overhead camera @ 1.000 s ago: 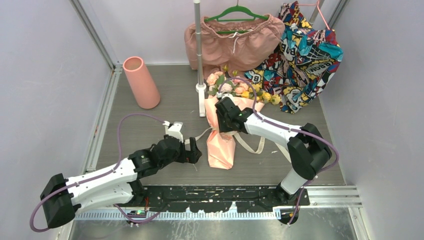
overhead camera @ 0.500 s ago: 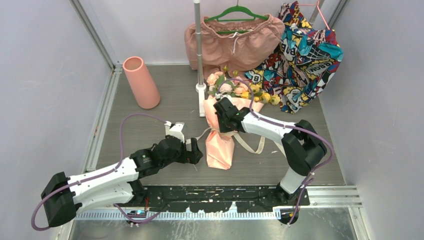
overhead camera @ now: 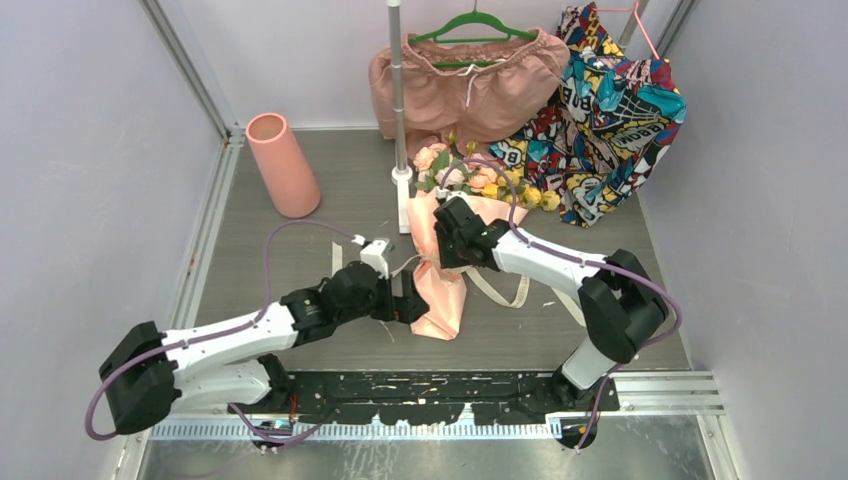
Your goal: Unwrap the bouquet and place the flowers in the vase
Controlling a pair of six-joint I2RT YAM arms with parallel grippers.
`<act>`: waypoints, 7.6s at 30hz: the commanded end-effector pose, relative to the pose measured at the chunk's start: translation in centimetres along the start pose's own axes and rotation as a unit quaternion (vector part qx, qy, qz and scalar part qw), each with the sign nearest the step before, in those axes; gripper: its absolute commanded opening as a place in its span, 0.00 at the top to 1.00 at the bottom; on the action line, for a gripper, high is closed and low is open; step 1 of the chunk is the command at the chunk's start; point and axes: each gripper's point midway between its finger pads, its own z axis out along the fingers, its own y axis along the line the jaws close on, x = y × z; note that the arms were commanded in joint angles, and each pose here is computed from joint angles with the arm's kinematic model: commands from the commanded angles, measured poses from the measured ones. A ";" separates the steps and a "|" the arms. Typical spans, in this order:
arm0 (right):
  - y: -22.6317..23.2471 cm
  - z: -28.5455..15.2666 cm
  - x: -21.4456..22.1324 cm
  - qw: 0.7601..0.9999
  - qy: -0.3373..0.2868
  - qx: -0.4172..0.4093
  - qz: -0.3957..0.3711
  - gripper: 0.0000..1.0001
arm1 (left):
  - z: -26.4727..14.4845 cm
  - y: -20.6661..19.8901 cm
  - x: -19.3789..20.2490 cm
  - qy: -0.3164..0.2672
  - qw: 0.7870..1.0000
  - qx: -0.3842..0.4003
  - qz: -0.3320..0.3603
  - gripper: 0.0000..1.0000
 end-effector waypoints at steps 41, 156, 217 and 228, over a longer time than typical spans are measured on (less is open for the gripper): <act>1.1 -7.6 -6.1 0.995 -0.091 -0.032 -0.008 0.99 | 9.2 -5.4 3.0 0.015 0.966 0.184 -0.181 0.06; -25.8 -5.0 5.8 0.872 -0.074 0.183 0.447 0.99 | -2.5 -6.8 -3.5 -0.049 0.979 0.180 -0.087 0.05; -13.1 -0.5 1.7 0.954 -0.022 0.098 0.282 0.99 | -2.4 2.3 -4.4 -0.059 0.997 -0.027 -0.032 0.00; -17.4 3.3 5.0 0.923 0.013 0.136 0.359 0.99 | -3.9 1.7 -4.6 -0.066 0.997 -0.012 -0.037 0.00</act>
